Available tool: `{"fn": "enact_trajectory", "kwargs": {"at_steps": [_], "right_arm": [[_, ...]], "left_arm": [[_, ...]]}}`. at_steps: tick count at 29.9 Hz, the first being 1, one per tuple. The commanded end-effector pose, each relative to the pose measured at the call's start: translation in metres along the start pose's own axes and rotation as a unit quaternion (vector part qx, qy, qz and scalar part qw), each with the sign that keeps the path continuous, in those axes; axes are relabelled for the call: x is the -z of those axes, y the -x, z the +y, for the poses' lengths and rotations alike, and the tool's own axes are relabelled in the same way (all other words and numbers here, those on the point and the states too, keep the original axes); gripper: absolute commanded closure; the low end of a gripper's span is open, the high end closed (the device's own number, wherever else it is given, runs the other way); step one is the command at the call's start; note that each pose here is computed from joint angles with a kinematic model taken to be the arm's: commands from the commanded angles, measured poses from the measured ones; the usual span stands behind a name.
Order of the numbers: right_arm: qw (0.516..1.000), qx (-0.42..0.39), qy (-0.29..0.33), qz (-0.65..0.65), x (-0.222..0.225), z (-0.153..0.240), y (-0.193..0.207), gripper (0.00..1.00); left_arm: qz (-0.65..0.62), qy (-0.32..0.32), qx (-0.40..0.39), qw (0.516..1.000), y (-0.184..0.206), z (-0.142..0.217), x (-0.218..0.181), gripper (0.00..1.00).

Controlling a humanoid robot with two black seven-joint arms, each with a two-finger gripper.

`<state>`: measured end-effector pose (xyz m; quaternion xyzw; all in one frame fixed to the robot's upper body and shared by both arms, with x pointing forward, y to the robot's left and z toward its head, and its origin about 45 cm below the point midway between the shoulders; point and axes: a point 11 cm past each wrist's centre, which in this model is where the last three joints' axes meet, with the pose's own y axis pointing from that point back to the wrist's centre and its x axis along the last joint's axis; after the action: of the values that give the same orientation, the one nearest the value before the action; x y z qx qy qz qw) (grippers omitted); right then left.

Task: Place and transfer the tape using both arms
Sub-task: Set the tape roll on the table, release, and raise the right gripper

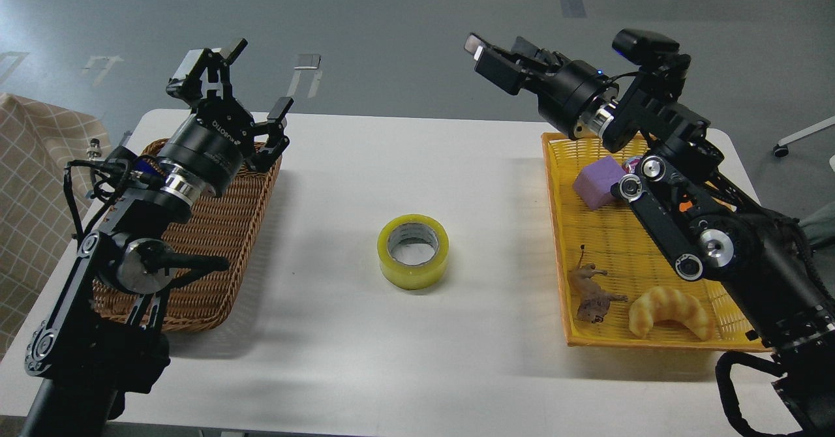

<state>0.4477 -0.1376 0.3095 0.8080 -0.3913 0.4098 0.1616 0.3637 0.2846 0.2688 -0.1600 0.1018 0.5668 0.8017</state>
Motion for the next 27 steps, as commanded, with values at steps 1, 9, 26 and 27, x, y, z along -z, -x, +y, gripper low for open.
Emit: {"fn": "enact_trajectory", "kwargs": {"at_steps": [1,9,26,27], "right_arm": [[0.991,-0.042,0.004,-0.13,-0.007,0.008,-0.013,0.0],[0.946,-0.143,0.051,-0.286,-0.032,0.023,-0.031,0.0],[0.903,-0.161,0.043,-0.396,-0.048,0.047,-0.013,0.0],[0.904,-0.161,0.046,-0.393,-0.05,0.048,-0.015,0.0]], "left_arm": [[-0.008,-0.004,-0.008,1.0,-0.006,0.0,-0.002,0.01],[-0.002,0.006,-0.016,1.0,-0.014,0.002,-0.01,0.01],[-0.283,-0.069,0.021,0.957,-0.011,0.01,-0.027,0.01],[-0.347,-0.083,0.019,0.934,-0.017,0.01,-0.029,0.01]]}}
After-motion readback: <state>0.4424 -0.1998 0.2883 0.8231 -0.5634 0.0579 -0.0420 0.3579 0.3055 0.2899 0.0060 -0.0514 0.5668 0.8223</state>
